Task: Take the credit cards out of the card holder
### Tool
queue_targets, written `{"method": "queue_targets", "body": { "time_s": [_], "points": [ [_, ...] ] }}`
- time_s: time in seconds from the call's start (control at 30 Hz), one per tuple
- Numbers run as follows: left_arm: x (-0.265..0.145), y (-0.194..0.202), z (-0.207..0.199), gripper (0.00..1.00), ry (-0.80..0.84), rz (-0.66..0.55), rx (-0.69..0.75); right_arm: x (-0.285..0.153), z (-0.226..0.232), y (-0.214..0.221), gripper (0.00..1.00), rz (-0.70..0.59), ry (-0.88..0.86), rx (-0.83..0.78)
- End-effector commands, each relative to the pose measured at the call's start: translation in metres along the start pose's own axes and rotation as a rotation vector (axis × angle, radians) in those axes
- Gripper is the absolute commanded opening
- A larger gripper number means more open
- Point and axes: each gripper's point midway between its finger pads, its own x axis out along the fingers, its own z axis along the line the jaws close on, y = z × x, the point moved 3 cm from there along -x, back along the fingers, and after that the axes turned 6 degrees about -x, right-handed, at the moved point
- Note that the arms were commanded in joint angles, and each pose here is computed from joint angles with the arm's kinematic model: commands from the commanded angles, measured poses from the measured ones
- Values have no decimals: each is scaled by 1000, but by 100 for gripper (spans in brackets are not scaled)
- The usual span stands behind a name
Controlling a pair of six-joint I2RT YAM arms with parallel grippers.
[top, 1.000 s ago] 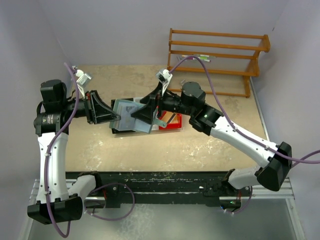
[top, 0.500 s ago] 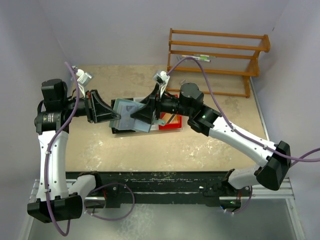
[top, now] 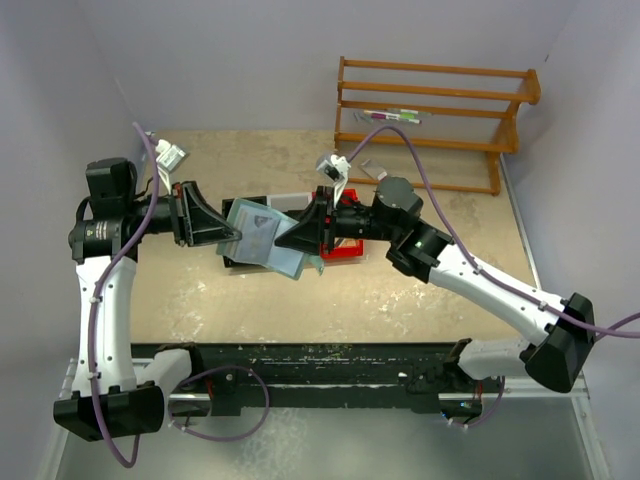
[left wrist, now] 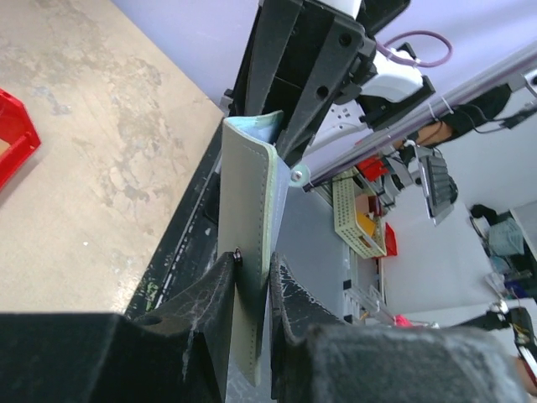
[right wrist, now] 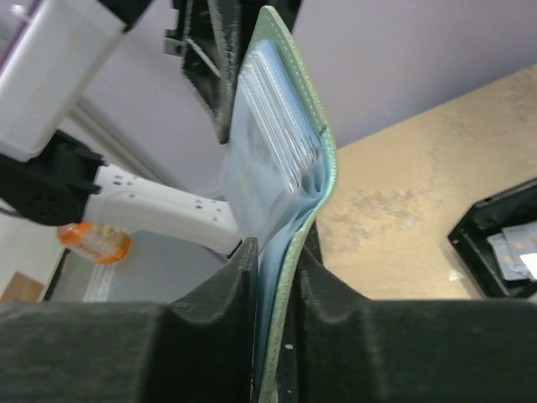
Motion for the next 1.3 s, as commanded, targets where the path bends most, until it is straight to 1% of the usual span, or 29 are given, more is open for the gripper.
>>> {"method": "queue_targets", "body": {
  "time_s": [0.0,0.07,0.13,0.17,0.27,0.37,0.5,0.63,0.9,0.93,1.0,1.03,1.07,1.1,1.13,1.2,1.27],
  "points": [
    [-3,2,-32,0,160,50,71,-16,52,-31,15,-84,-250,-44],
    [-3,2,-30,0,158,49,66,-17,55,-34,4,-92,-260,-30],
    [-3,1,-28,0,152,47,65,-18,56,-35,0,-91,-259,-24],
    [-2,0,-28,1,148,46,64,-18,57,-35,0,-90,-262,-22],
    [-2,0,-25,6,138,43,63,-18,58,-36,0,-93,-270,-18],
    [-2,0,-26,16,140,43,69,-17,55,-37,0,-100,-252,-6],
    [-4,3,-34,26,188,56,82,-14,47,-35,0,-94,-227,28],
    [-6,9,-43,33,247,65,100,-13,44,-36,0,-102,-237,42],
    [-6,14,-51,39,270,59,118,-8,37,-36,0,-100,-213,67],
    [-6,14,-52,37,270,59,122,-6,34,-35,0,-94,-196,67],
    [-6,14,-53,28,270,60,131,-3,26,-31,0,-79,-154,79],
    [-6,14,-53,22,270,59,135,-1,20,-29,9,-71,-122,89],
    [-6,15,-53,17,270,59,139,1,14,-26,34,-57,-89,104],
    [-6,15,-52,14,265,57,143,3,10,-26,41,-55,-67,109],
    [-6,15,-51,12,258,55,145,4,6,-23,46,-49,-50,114],
    [-5,14,-47,9,238,50,145,6,0,-26,58,-68,-20,99],
    [-4,15,-44,9,223,46,146,9,1,-30,68,-96,-34,90]
  ]
}}
